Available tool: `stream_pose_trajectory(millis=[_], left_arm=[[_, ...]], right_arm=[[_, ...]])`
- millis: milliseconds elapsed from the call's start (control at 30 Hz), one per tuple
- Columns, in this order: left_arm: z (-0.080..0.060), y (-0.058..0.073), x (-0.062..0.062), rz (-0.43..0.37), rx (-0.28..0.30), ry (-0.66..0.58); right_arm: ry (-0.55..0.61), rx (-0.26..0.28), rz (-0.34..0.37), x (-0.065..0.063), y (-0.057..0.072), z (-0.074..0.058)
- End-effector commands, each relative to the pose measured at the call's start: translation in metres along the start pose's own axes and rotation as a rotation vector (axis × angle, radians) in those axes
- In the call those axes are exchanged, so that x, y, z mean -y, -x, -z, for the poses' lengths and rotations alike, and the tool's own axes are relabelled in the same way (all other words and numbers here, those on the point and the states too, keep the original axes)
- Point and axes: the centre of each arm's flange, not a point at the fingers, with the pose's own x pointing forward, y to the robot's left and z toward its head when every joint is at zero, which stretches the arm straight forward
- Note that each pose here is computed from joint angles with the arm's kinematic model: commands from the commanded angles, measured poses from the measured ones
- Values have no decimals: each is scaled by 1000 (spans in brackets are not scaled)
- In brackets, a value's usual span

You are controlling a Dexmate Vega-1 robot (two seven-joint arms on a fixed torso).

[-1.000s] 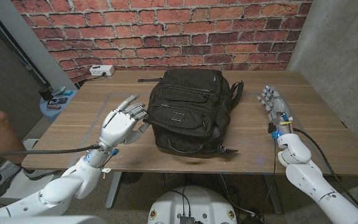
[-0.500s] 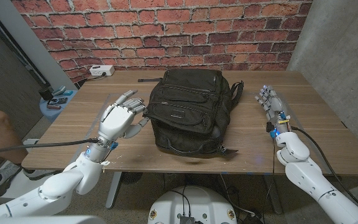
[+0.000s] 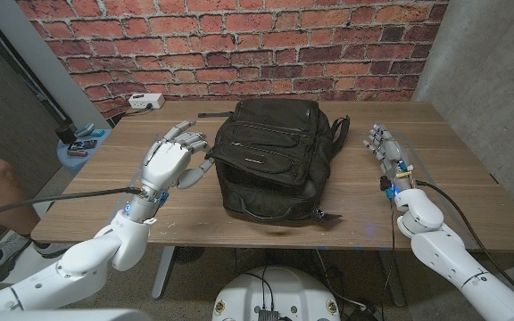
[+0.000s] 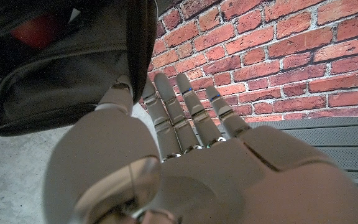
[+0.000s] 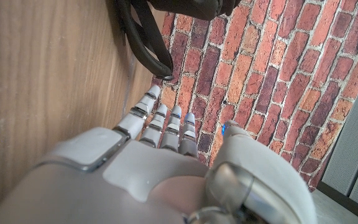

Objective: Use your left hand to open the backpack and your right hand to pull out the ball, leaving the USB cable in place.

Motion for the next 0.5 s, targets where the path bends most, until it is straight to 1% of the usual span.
stream_pose_trajectory(millis=[33,133,300,500], left_arm=[[4,-15,-1,-14,-75,72],[5,-18,0,-21,-99,93],[8,-25,-1,-29,-159,147],[8,-35,-2,-43,-179,182]], right_arm=[[57,-22,-2,-4,8,0],[65,-23,-3,-5,10,0],[77,-20,-6,-8,12,-1],[84,-17,-9,-10,14,-2]])
